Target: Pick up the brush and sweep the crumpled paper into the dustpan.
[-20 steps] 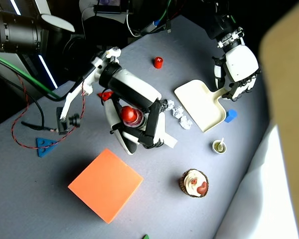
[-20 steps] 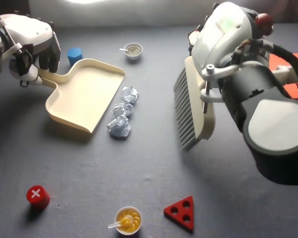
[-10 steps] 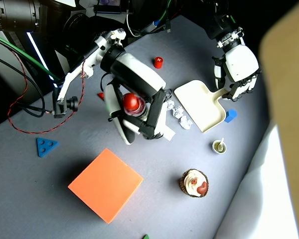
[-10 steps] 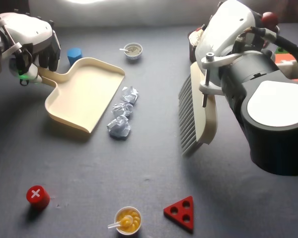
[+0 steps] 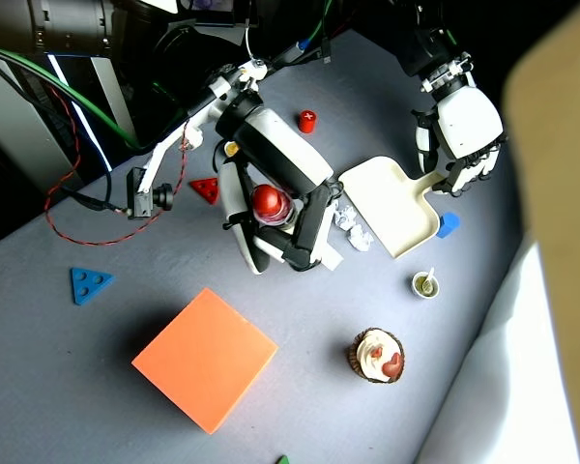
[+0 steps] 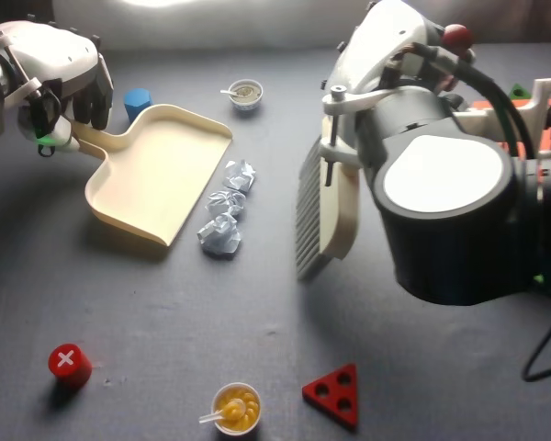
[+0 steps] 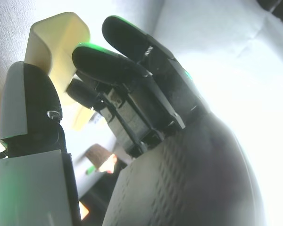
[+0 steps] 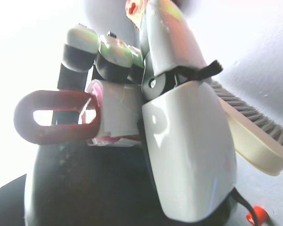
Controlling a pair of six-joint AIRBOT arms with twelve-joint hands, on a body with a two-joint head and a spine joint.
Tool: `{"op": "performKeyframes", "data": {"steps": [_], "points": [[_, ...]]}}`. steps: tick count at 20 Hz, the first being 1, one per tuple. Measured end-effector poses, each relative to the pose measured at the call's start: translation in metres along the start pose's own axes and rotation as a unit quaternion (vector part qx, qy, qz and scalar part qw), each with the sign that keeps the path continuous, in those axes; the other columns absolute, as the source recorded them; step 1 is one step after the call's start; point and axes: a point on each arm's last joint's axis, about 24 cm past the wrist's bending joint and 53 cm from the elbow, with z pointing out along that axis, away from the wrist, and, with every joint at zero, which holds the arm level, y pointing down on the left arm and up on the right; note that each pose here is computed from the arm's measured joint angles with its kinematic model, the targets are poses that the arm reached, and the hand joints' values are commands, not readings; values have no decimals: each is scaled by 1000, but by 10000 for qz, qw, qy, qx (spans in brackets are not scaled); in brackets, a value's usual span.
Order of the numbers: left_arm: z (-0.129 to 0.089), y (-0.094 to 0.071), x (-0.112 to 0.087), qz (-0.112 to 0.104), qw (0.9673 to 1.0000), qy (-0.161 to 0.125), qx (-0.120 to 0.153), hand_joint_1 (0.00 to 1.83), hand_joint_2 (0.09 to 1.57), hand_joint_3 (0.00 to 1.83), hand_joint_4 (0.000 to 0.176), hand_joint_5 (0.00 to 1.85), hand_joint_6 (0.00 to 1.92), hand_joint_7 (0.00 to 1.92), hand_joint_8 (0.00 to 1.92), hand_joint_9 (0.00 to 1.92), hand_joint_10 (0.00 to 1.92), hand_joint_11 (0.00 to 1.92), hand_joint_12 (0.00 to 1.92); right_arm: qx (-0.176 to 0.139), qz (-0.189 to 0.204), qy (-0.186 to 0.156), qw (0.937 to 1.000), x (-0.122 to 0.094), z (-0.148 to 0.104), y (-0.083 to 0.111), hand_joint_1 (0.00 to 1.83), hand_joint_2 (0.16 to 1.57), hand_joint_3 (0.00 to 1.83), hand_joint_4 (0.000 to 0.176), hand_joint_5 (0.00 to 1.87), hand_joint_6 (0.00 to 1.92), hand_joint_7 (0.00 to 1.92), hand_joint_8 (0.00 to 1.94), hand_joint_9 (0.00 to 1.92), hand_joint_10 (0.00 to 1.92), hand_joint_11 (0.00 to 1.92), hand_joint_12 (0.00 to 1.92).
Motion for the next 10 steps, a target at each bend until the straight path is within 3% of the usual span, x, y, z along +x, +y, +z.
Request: {"op": "performKeyframes", "data": {"steps": [1,3,10], "points": [[0,0,-2,1,10000,-32,9,1392,1056,0,0,1100,687,1149,617,980,1150,735,1176,-13,0,-4,10000,-2,2,6,1620,1196,0,176,1018,1921,1066,1941,1140,1921,1180,1921],[0,-1,-3,1,10000,-65,24,1392,1055,0,0,1084,732,1159,583,991,1131,726,1172,-44,2,-13,10000,-4,5,13,1616,1198,1,176,1044,1921,1096,1941,1167,1921,1096,1921],[1,-4,-7,19,9998,-164,69,1389,1064,1,0,1102,664,1117,682,956,1197,673,1245,55,50,54,10000,5,13,16,1629,1190,0,176,1005,1921,1058,1941,1149,1921,1232,1921]]}}
